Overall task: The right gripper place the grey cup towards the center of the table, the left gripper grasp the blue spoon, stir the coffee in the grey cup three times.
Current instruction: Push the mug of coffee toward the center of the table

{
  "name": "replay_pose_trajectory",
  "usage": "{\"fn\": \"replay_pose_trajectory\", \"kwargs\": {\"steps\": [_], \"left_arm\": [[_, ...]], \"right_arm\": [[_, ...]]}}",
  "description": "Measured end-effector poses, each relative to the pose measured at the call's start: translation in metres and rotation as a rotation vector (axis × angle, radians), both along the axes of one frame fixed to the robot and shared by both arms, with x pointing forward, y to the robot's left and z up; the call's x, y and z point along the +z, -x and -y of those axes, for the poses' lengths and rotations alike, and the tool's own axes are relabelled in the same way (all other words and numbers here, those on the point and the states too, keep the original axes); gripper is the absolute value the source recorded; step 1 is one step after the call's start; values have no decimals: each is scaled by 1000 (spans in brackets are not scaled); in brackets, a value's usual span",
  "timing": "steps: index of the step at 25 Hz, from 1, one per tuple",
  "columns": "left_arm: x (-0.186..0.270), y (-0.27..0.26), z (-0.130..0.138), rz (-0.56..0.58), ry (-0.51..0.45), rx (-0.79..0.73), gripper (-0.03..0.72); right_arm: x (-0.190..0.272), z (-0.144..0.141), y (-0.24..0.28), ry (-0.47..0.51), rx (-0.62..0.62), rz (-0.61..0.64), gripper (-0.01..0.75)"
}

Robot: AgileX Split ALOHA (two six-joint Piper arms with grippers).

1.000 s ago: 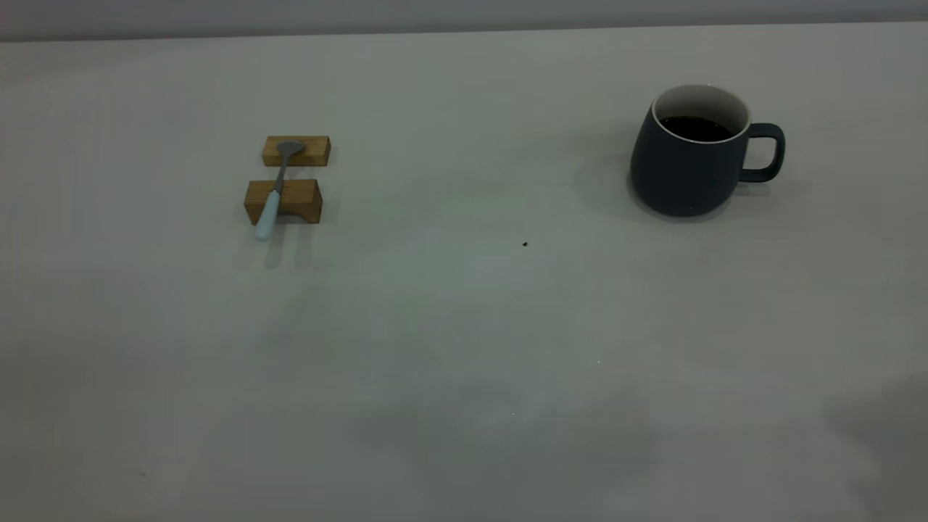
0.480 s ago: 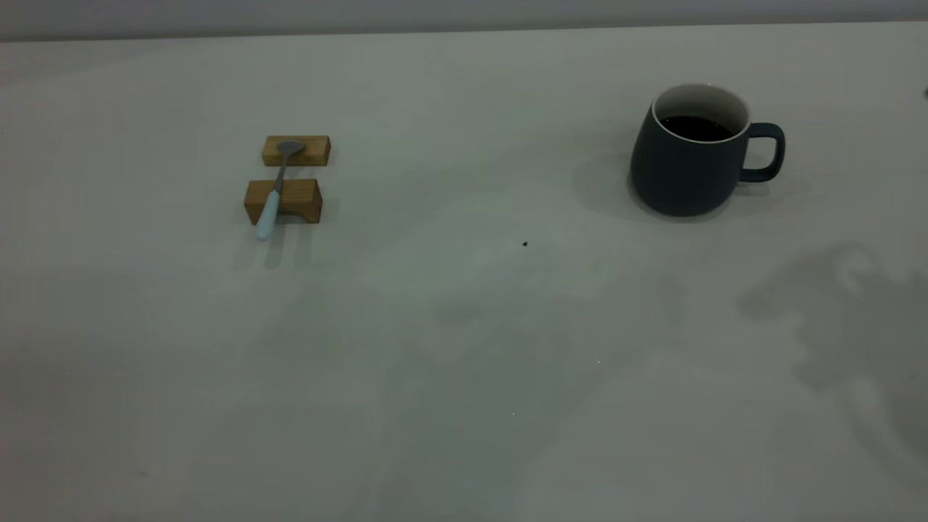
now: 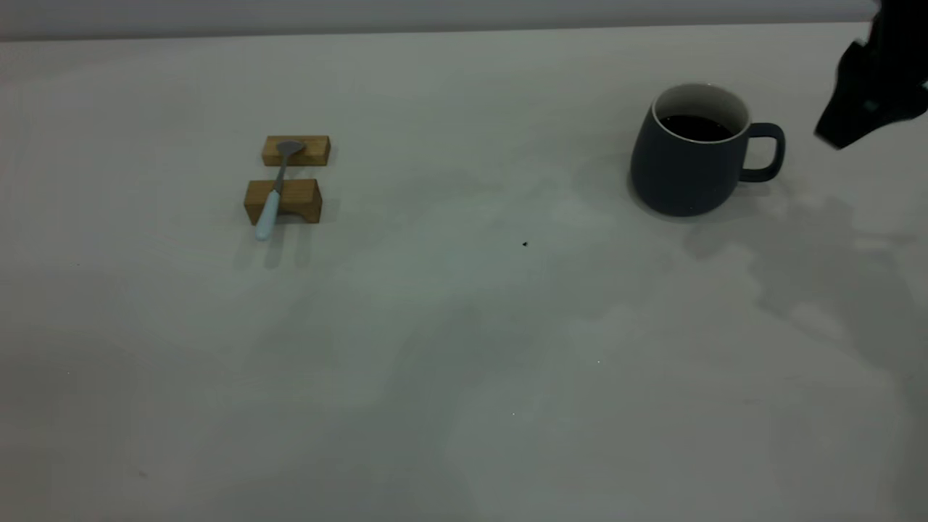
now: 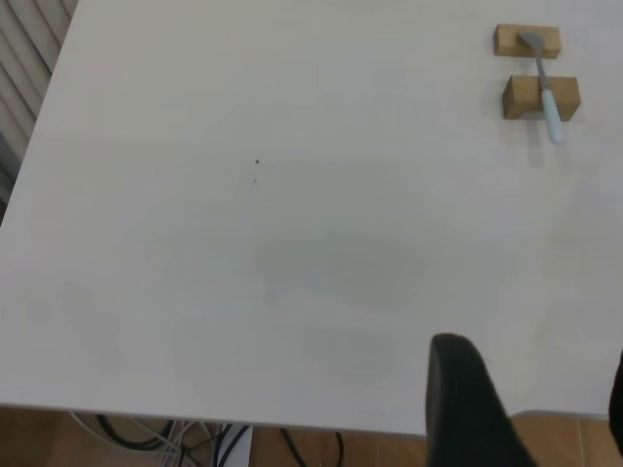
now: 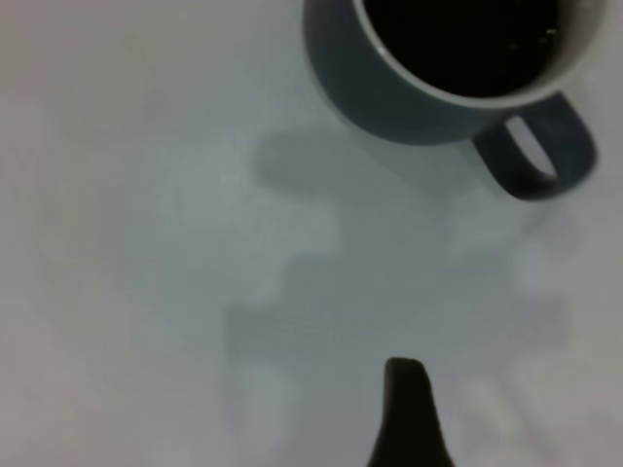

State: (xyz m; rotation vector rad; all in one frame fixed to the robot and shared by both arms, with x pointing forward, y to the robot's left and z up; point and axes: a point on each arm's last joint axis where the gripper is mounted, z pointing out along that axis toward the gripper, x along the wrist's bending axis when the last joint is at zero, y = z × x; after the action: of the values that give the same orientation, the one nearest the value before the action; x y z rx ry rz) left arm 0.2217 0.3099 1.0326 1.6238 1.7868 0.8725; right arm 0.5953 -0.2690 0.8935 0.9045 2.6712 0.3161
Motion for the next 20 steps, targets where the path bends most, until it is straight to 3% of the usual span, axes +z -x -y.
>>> {"fn": "replay_pose_trajectory", "kwargs": {"steps": [8,20], "left_arm": [[0,0,0,0,0,0,436],[0,0,0,0,0,0,436]], "right_arm": [[-43,0,-21,72,166,-21,584],[-71,-1,-63,128,230,77,584]]}}
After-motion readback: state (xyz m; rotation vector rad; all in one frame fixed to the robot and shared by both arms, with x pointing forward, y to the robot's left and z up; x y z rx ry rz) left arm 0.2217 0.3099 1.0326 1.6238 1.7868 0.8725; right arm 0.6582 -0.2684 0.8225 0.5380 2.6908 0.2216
